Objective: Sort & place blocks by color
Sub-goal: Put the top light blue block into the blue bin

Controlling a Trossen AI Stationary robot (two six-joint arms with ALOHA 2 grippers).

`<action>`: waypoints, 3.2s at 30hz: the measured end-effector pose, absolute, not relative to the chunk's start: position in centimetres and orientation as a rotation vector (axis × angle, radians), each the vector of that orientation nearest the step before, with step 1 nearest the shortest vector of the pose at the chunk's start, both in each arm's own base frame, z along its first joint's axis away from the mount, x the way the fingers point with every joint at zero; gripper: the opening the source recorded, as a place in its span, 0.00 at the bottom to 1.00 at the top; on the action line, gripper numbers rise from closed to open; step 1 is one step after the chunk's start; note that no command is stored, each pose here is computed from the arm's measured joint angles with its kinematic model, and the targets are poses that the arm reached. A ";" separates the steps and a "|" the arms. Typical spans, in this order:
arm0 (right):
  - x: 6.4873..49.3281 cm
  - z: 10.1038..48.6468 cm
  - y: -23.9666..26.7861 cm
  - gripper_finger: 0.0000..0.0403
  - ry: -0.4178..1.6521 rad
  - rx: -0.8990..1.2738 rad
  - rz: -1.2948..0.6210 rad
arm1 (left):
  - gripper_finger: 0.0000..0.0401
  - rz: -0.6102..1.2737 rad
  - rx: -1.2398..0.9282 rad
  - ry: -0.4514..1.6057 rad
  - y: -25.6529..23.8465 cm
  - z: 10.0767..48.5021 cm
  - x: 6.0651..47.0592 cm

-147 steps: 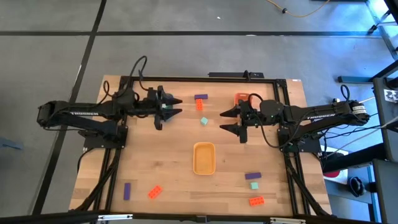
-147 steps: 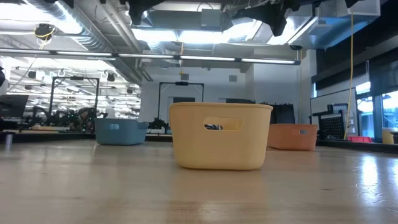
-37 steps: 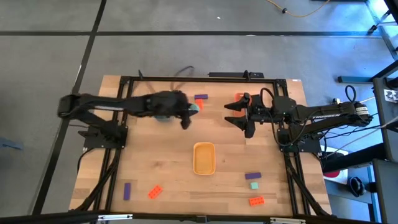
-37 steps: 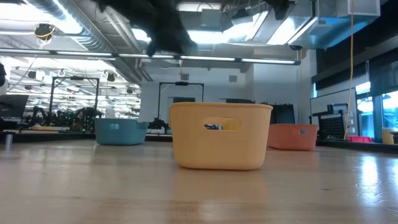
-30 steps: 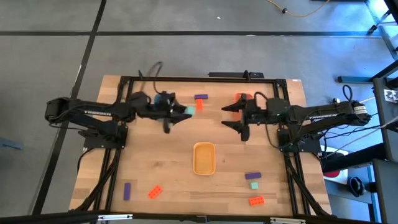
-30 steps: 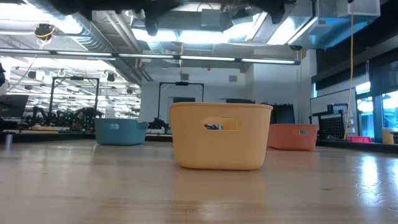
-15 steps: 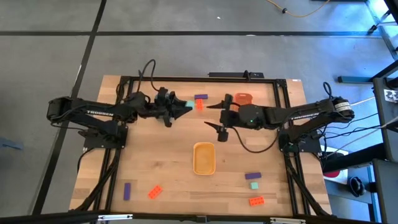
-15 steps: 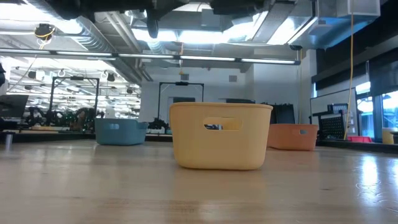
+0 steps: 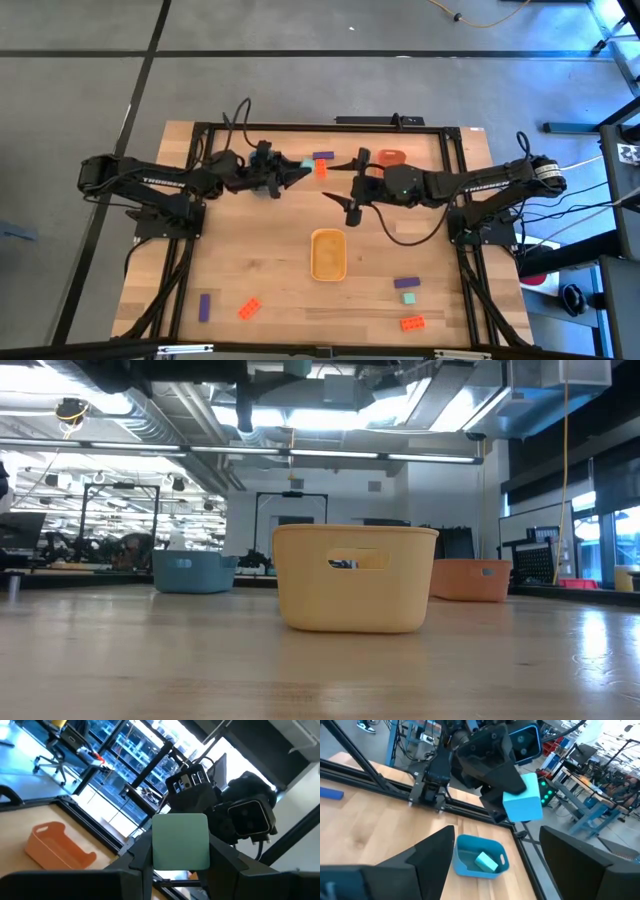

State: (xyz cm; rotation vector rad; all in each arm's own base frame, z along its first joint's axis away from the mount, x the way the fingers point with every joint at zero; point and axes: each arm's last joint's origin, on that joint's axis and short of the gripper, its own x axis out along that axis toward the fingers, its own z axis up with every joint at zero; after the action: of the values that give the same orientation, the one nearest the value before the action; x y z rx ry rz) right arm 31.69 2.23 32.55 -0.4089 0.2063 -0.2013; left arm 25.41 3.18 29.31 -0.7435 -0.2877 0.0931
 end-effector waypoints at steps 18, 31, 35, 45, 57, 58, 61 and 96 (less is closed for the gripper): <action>33.3 31.4 2.7 0.73 0.173 -0.417 -0.185 | 0.30 0.092 -0.941 -0.272 3.4 28.4 26.1; 33.6 32.0 2.3 0.73 0.123 -0.464 -0.378 | 0.30 0.029 -0.978 -0.276 2.9 29.5 28.0; 33.6 31.8 2.1 0.73 0.153 -0.514 -0.430 | 0.30 -0.039 -0.971 -0.242 2.6 29.5 28.1; 33.7 31.8 2.5 0.73 0.145 -0.513 -0.344 | 0.30 -0.105 -0.978 -0.203 2.4 29.5 28.1; 28.2 34.5 3.0 0.73 0.263 -0.326 -0.415 | 0.30 0.305 -0.674 -0.019 8.0 29.7 23.6; 27.2 34.7 2.9 0.73 0.286 -0.287 -0.418 | 0.30 0.369 -0.640 0.058 8.2 29.5 23.1; 24.2 35.0 2.4 0.73 0.372 -0.174 -0.437 | 0.30 0.512 -0.576 0.351 8.6 28.4 22.1; 17.5 32.2 1.3 0.73 0.295 0.128 -0.472 | 0.41 0.850 -0.591 1.303 14.0 15.1 26.3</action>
State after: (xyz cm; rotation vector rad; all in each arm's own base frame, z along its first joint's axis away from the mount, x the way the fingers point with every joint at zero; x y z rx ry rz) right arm 17.50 1.31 32.19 0.1282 0.2948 -0.4718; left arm 26.27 14.00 15.11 -0.5908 1.3033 0.8503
